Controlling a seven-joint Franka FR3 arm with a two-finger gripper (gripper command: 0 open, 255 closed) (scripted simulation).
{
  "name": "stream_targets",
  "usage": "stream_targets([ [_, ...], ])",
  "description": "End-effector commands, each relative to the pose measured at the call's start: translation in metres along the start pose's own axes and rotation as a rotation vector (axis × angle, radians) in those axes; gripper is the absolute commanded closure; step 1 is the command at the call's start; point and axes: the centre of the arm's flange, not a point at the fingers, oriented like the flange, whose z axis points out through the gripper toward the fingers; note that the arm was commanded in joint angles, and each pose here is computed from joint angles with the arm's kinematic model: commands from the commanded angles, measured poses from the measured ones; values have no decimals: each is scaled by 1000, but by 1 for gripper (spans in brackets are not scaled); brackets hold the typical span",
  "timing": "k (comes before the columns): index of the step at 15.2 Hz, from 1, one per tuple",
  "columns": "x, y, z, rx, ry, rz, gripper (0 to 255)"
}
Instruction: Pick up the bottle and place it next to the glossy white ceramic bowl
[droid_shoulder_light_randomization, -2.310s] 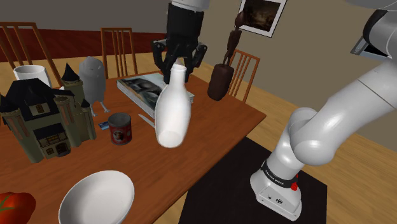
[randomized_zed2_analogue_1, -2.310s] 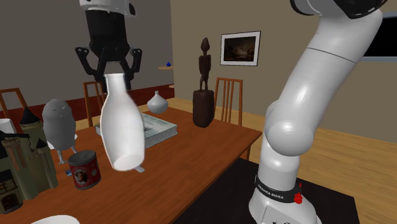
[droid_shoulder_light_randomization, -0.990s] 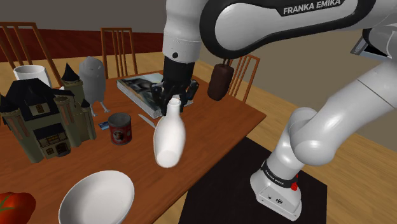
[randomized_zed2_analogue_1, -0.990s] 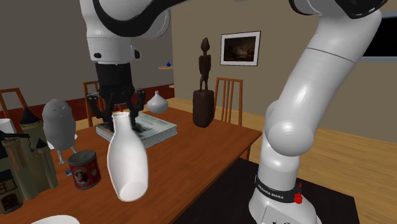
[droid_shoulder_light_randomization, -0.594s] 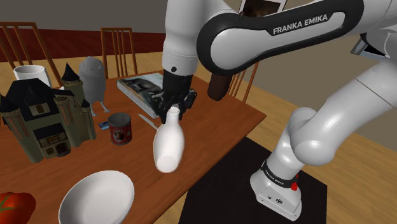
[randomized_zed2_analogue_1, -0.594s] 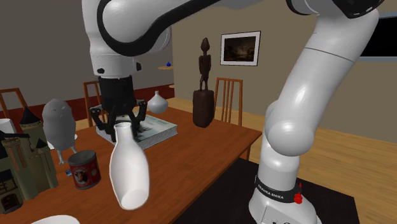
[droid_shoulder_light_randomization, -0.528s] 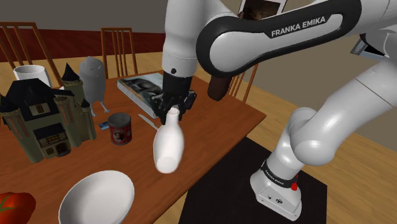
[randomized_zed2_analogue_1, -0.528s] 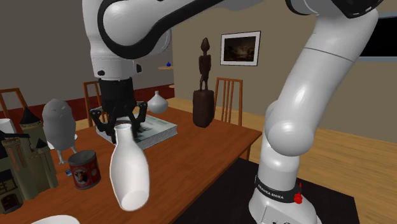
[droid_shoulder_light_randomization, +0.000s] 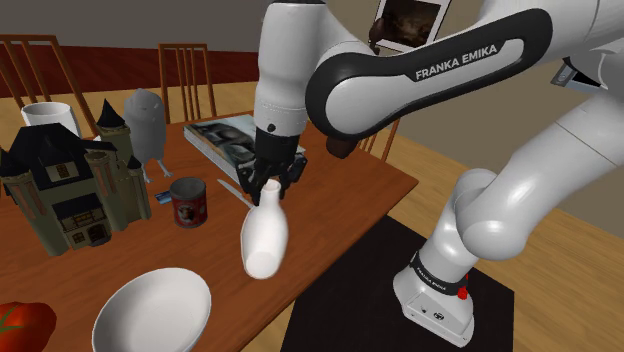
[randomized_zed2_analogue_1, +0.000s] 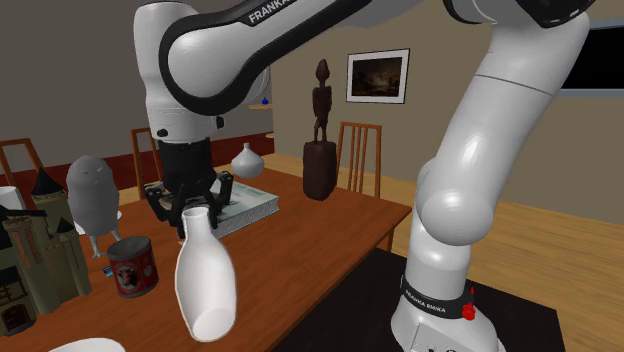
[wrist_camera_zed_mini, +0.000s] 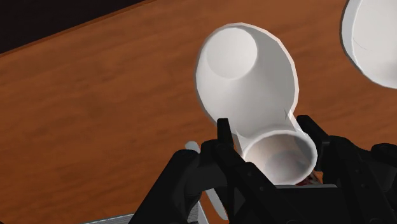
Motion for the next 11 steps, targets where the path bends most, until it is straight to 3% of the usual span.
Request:
stream_targets([
  [1, 0, 0, 0, 0, 0, 0, 255],
  [3, 0, 0, 0, 0, 0, 0, 255],
  [4, 0, 0, 0, 0, 0, 0, 0],
  [9, 0, 0, 0, 0, 0, 0, 0],
  [11, 0, 0, -26, 0, 0, 0, 0],
])
